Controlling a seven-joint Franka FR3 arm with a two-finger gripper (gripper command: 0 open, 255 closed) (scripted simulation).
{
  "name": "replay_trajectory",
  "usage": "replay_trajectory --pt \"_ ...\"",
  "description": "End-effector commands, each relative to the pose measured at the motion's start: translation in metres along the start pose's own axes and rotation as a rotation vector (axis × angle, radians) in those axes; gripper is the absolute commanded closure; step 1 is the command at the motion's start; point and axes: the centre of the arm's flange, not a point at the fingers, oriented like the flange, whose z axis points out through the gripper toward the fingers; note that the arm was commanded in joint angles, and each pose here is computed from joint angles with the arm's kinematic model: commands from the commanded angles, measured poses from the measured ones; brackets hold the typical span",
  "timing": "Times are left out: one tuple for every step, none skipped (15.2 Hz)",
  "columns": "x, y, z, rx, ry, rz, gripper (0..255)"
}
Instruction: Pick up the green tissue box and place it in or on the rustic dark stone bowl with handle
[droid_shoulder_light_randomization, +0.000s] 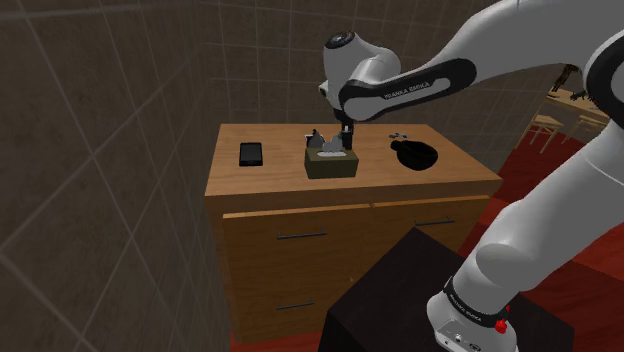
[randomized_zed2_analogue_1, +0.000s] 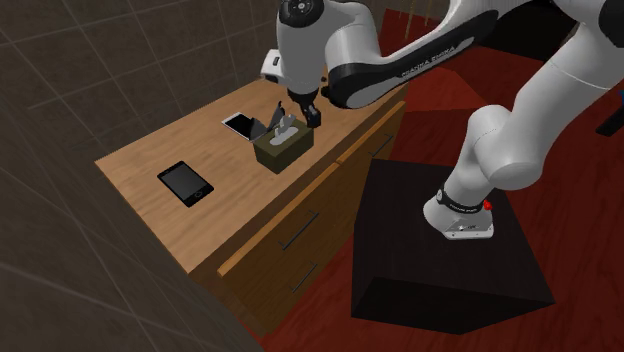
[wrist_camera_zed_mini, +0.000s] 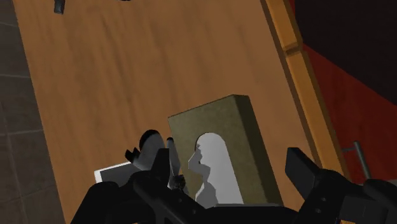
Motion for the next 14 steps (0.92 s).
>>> replay_trajectory --pt "0.026 0.006 0.013 -0.055 -0.013 -0.075 0" --pt "0.036 0.008 0.020 -0.081 -0.020 -0.111 0" --pt "0.037 0.008 0.021 -0.084 -0.021 -0.115 0" --pt "0.037 0.008 0.026 -0.084 -0.021 -0.115 0" --pt "0.037 0.009 0.031 -0.084 -0.021 -0.115 0" --pt "0.037 0.009 0.036 -0.084 -0.021 -0.115 0" --pt "0.037 0.010 0.042 -0.084 -0.021 -0.115 0" --pt "0.037 0.010 0.047 -0.084 -0.021 -0.115 0" --pt "0.037 0.011 0.052 -0.084 -0.021 -0.115 0" --pt "0.037 0.011 0.060 -0.084 -0.021 -0.115 0" --pt "0.037 0.011 0.060 -0.084 -0.021 -0.115 0" --pt "0.037 0.011 0.060 -0.084 -0.021 -0.115 0" --pt "0.037 0.011 0.060 -0.084 -0.021 -0.115 0" --pt "0.037 0.011 0.060 -0.084 -0.021 -0.115 0"
